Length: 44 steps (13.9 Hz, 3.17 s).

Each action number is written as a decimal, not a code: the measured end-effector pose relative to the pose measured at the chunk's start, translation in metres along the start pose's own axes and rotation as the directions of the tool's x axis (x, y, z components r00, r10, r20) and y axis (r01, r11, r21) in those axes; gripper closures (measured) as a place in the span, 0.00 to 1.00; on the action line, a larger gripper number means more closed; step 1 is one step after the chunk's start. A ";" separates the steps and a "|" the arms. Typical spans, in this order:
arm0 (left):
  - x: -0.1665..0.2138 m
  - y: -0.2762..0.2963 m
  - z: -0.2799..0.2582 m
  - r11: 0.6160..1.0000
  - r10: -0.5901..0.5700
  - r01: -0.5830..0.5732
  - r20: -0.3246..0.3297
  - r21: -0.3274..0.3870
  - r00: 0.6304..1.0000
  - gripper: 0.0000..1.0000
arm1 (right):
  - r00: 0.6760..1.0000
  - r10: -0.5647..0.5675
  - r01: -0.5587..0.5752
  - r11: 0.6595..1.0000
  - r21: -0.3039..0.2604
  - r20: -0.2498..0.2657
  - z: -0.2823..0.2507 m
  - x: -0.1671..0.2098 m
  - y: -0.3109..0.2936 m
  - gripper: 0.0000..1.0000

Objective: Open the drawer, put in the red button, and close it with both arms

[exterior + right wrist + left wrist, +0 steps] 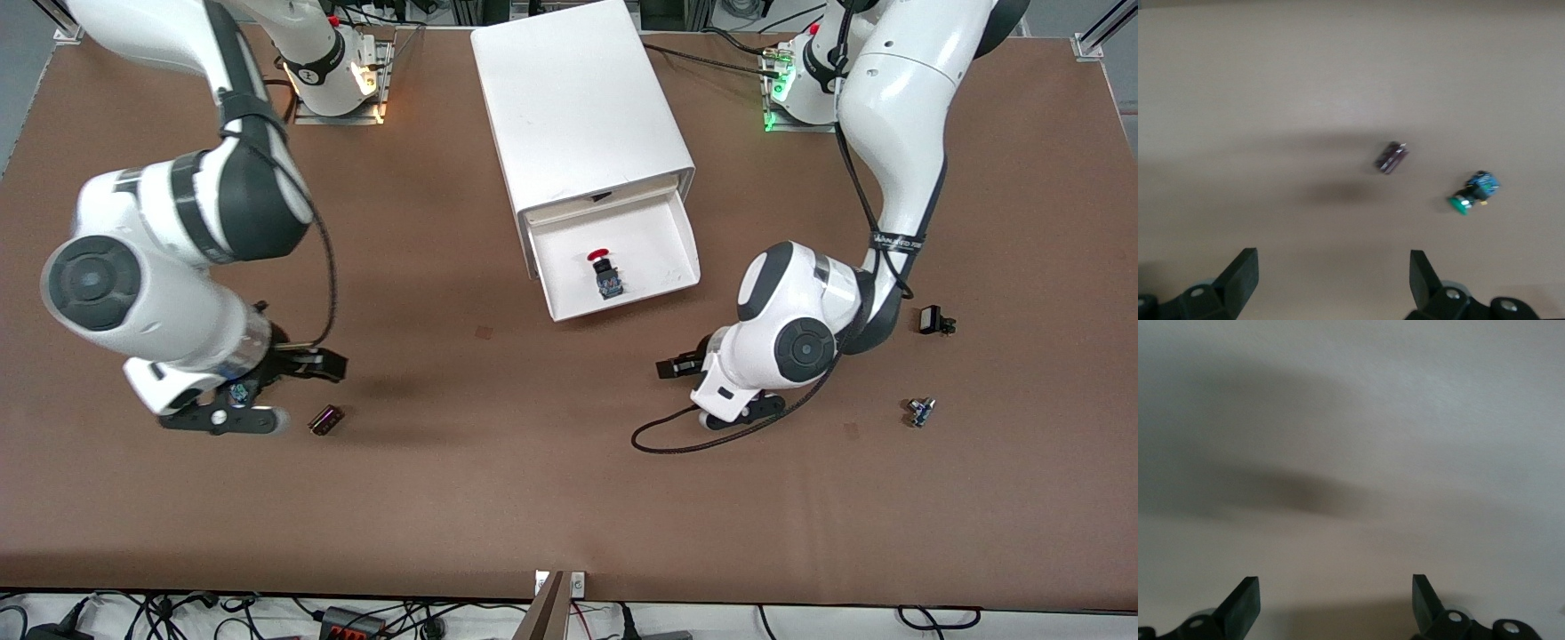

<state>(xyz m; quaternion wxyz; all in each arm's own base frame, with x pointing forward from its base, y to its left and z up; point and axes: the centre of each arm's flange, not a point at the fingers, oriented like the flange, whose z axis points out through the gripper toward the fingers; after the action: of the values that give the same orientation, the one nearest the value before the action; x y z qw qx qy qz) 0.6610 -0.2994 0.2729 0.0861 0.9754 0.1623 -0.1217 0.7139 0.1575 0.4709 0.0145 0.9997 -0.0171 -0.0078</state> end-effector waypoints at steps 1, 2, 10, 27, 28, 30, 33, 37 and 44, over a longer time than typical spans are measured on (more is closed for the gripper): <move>-0.008 0.009 0.001 0.999 -0.040 0.040 0.003 -0.002 0.999 0.00 | 1.000 -0.018 0.018 1.000 0.000 0.004 -0.002 0.003 0.018 0.00; -0.019 0.018 0.002 0.997 -0.072 0.072 0.016 0.000 0.997 0.00 | 0.999 -0.030 0.030 1.000 0.000 0.010 -0.004 0.005 0.035 0.00; -0.115 0.038 0.042 0.985 -0.097 0.065 0.199 0.160 0.975 0.00 | 0.998 0.001 -0.002 1.000 0.016 0.061 -0.025 -0.009 0.149 0.00; -0.184 0.045 0.076 0.951 -0.049 -0.068 0.365 0.300 0.930 0.00 | 0.999 0.000 0.000 1.000 0.008 0.037 -0.076 -0.140 0.202 0.00; -0.183 0.044 0.076 0.952 -0.050 -0.066 0.364 0.299 0.930 0.00 | 0.999 -0.001 0.001 1.000 0.010 0.037 -0.078 -0.149 0.202 0.00; -0.172 0.041 0.063 0.957 -0.060 -0.044 0.348 0.286 0.936 0.00 | 1.000 -0.005 0.005 1.000 0.011 0.031 -0.081 -0.159 0.200 0.00; -0.121 0.009 0.006 0.963 -0.067 -0.003 0.250 0.269 0.966 0.00 | 1.000 -0.006 0.006 1.000 0.011 0.021 -0.082 -0.159 0.199 0.00; -0.055 -0.052 -0.091 0.968 0.070 -0.091 0.100 0.232 0.993 0.00 | 1.000 -0.009 0.009 1.000 0.011 0.021 -0.082 -0.159 0.198 0.00; 0.005 -0.165 -0.236 0.917 0.354 -0.339 -0.040 0.209 0.934 0.00 | 1.000 -0.011 0.010 1.000 0.011 0.027 -0.081 -0.159 0.197 0.00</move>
<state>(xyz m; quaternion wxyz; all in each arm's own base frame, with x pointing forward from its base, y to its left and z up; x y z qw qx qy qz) 0.6597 -0.0954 0.4760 0.0020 0.9964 -0.0228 -0.0822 0.5494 -0.0315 0.5600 0.0090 0.9997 -0.0121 -0.0210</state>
